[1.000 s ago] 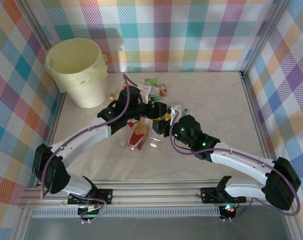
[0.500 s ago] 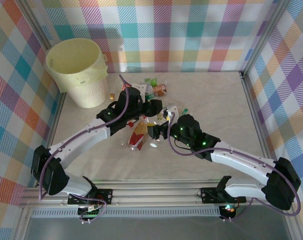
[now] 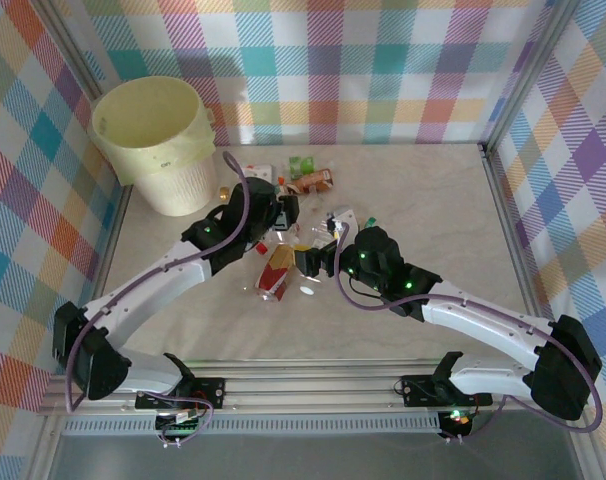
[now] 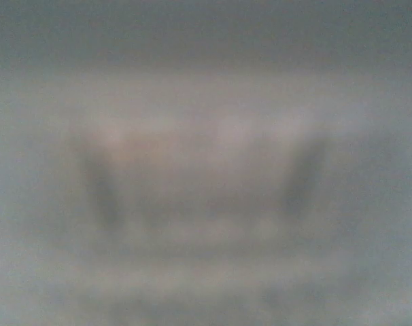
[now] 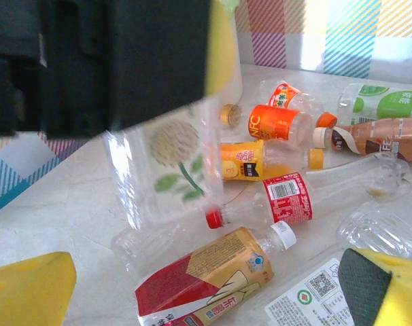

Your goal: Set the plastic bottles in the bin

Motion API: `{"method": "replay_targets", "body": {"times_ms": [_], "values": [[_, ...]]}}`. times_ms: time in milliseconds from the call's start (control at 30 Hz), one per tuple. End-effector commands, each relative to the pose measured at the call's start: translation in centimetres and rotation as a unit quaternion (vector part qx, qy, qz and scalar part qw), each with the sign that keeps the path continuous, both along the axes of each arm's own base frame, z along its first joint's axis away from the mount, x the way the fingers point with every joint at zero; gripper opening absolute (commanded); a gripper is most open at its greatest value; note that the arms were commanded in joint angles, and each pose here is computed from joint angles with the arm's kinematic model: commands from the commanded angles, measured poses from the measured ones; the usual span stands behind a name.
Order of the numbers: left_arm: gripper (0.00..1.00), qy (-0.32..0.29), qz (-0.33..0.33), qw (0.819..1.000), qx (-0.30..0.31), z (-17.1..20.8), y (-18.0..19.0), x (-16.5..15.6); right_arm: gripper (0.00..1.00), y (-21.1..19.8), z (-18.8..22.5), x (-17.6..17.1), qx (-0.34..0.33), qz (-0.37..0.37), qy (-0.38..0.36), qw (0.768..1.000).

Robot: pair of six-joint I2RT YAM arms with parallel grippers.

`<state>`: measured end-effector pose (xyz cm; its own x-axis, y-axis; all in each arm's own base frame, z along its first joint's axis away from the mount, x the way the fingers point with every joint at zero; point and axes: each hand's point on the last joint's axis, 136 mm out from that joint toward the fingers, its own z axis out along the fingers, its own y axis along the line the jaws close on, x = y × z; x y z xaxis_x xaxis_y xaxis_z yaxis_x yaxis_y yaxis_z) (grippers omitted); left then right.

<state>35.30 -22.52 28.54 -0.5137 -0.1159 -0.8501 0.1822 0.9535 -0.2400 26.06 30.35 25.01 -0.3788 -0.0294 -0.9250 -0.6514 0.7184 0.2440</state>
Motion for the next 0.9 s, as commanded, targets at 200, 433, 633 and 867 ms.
{"method": "replay_targets", "body": {"times_ms": [200,433,633,867], "values": [[0.52,-0.175,0.09,0.979,0.054,11.8,6.9,1.1,1.0,0.7,1.0,0.7,0.038,-0.017,0.009,0.999],[0.53,-0.252,0.137,0.958,0.024,18.6,11.8,3.5,1.0,0.2,2.1,1.9,0.061,-0.053,-0.019,0.997],[0.53,-0.326,0.189,0.925,0.058,23.4,14.8,5.2,1.0,-0.2,1.2,2.1,0.043,-0.065,0.002,0.997],[0.52,-0.348,0.278,0.891,0.093,25.4,20.9,9.0,1.0,-0.9,1.2,2.4,0.04,-0.086,0.006,0.995]]}}
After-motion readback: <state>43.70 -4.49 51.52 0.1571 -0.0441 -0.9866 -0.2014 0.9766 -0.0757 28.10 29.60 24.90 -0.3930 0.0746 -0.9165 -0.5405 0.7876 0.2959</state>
